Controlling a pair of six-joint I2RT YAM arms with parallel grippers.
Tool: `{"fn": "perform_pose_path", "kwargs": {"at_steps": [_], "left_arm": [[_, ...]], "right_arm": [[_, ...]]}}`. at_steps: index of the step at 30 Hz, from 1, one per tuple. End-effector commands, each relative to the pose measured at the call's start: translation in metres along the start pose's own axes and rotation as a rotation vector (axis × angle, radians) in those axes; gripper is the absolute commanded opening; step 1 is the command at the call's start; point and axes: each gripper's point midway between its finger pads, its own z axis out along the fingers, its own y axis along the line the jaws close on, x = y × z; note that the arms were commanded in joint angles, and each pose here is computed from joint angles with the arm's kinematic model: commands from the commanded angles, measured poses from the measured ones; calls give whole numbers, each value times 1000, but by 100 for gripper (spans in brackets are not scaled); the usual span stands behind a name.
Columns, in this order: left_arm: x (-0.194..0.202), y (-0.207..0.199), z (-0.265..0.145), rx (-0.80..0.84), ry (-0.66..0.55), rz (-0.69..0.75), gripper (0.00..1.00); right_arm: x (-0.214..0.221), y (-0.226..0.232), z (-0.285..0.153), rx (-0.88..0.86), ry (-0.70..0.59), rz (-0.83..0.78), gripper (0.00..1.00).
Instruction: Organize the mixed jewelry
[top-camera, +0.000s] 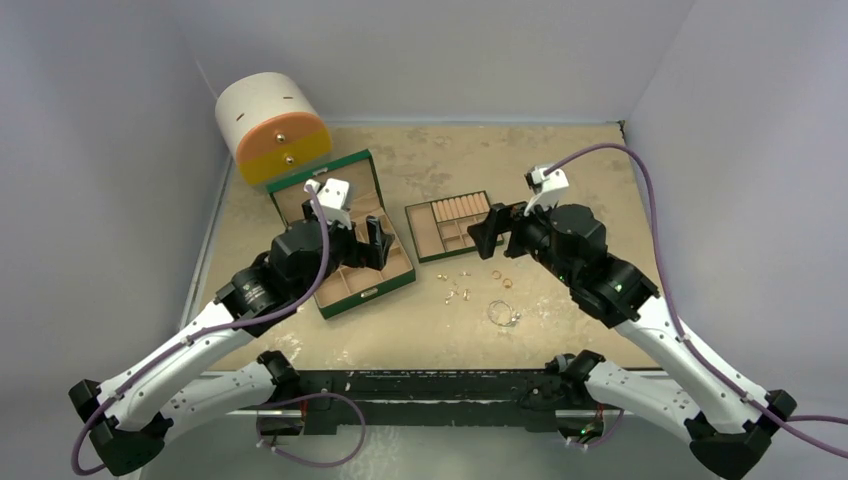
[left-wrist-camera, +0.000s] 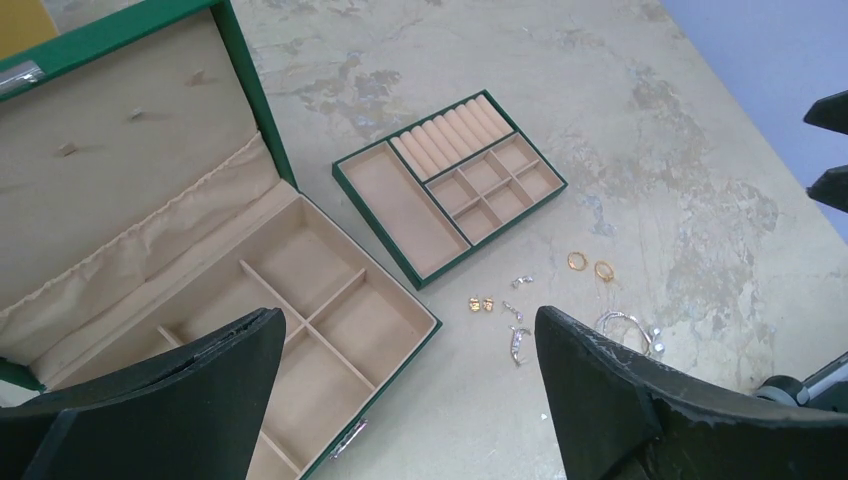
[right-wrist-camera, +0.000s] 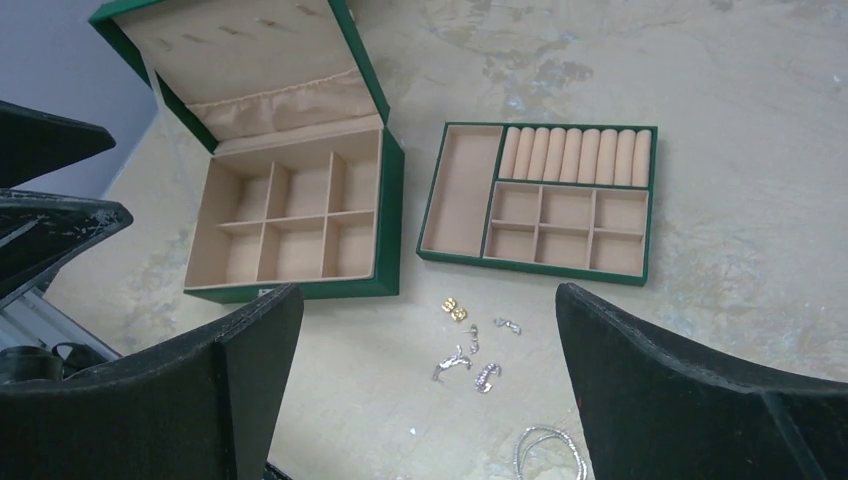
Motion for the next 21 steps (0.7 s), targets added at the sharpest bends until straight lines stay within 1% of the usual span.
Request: {"fn": "perform_pose_path", "kwargs": {"at_steps": [1,4,9,11,16,21], "left_arm": [[-39,-6,-10,19,-114,-21,95],[-42,-6,-11,15,-122,-24,95],[-44,0,-11,-20,-127,-29,95],[-45,3,-12,-40,-132,-34,94],[-46,14,-12,-105,-135,-40,94],[-46,19,-13,-129,-139,-43,94]], "right_arm": [[-13,-2,-5,18,-41,-26,99],[-9,-5,-2,32,-21,-41,99],[4,4,3,-49,-16,-89,99],[16,8,5,-84,17,-93,99],[33,3,18,-54,74,-102,96],[49,-10,35,27,138,-100,89]]}}
